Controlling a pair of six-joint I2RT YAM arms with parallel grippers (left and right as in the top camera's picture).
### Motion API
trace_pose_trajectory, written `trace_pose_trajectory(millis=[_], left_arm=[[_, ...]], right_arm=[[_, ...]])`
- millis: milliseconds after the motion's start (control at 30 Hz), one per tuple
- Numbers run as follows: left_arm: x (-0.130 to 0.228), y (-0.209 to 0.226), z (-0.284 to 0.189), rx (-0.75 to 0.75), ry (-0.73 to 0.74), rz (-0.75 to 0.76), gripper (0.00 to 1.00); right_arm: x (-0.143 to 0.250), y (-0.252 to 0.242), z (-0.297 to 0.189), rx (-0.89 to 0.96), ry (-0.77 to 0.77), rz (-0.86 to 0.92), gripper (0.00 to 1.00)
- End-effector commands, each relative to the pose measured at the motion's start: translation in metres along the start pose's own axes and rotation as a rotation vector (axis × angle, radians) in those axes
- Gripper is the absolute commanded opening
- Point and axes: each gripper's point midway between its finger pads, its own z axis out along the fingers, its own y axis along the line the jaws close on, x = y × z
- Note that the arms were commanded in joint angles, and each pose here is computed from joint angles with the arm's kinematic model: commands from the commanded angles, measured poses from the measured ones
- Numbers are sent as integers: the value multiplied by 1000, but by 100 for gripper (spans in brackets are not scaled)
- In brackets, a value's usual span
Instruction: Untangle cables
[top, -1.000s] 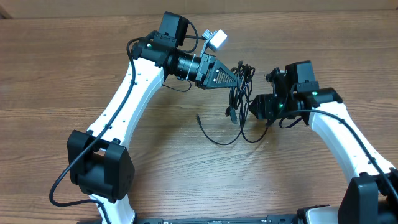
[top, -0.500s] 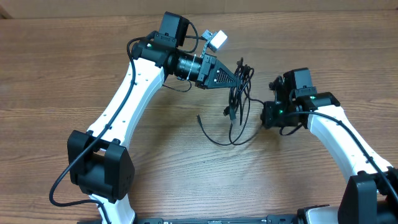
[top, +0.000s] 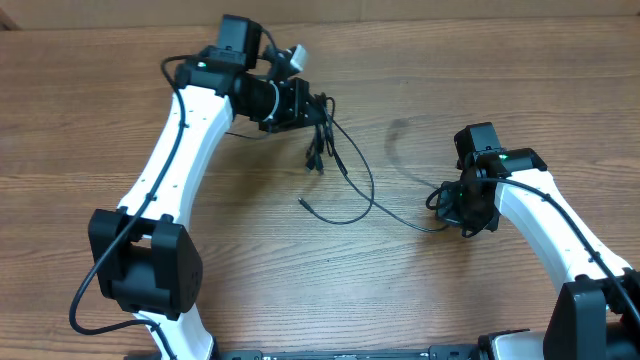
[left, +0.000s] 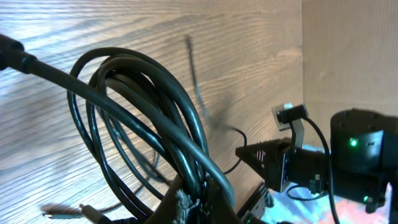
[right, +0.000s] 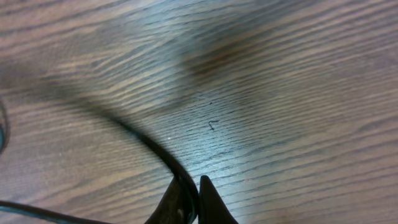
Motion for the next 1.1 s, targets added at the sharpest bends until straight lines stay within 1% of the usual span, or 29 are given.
trace_pose_trajectory(millis=[0, 33, 67, 100, 133, 167, 200, 233, 267, 300, 333, 400, 533, 667, 800, 933, 967, 1067], left_arm=[[-4, -8, -9, 29, -18, -4, 4], [-4, -10, -9, 38, -16, -3, 4], [-3, -13, -9, 57, -10, 1, 4], [-1, -19, -9, 88, 0, 14, 4], [1, -26, -9, 128, 9, 41, 4], [3, -35, -10, 172, 19, 75, 4], [6, -48, -11, 249, 28, 134, 4], [8, -56, -13, 295, 33, 167, 4], [9, -65, -16, 347, 37, 201, 4], [11, -72, -19, 392, 39, 232, 4], [13, -79, -22, 440, 42, 266, 4], [15, -85, -24, 478, 43, 298, 4], [19, -84, -24, 475, 46, 326, 4], [36, -73, -20, 431, 86, 355, 4], [66, -63, -12, 367, 173, 437, 4], [91, -55, -4, 295, 267, 521, 4], [97, -53, -1, 274, 291, 541, 4], [107, -42, 9, 167, 355, 588, 4]], right_arm=[[-2, -7, 2, 34, -12, 98, 4], [-3, -5, 2, 19, -11, 98, 4], [-2, -1, 2, -3, -6, 98, 8], [-1, 4, 2, -30, 3, 98, 19], [0, 9, 2, -60, 14, 97, 36], [3, 16, 1, -98, 33, 90, 59], [5, 21, 1, -123, 44, 80, 67], [7, 27, 0, -163, 57, 47, 73], [10, 35, -2, -209, 70, 1, 79], [12, 41, -4, -248, 80, -38, 82], [16, 52, -7, -316, 95, -102, 84], [21, 64, -12, -395, 108, -166, 85], [20, 70, -15, -432, 103, -185, 85], [14, 76, -22, -458, 83, -197, 86], [10, 97, -45, -585, 64, -260, 86], [7, 115, -67, -698, 56, -288, 86], [8, 122, -76, -751, 53, -320, 86], [10, 134, -92, -847, 57, -348, 86]])
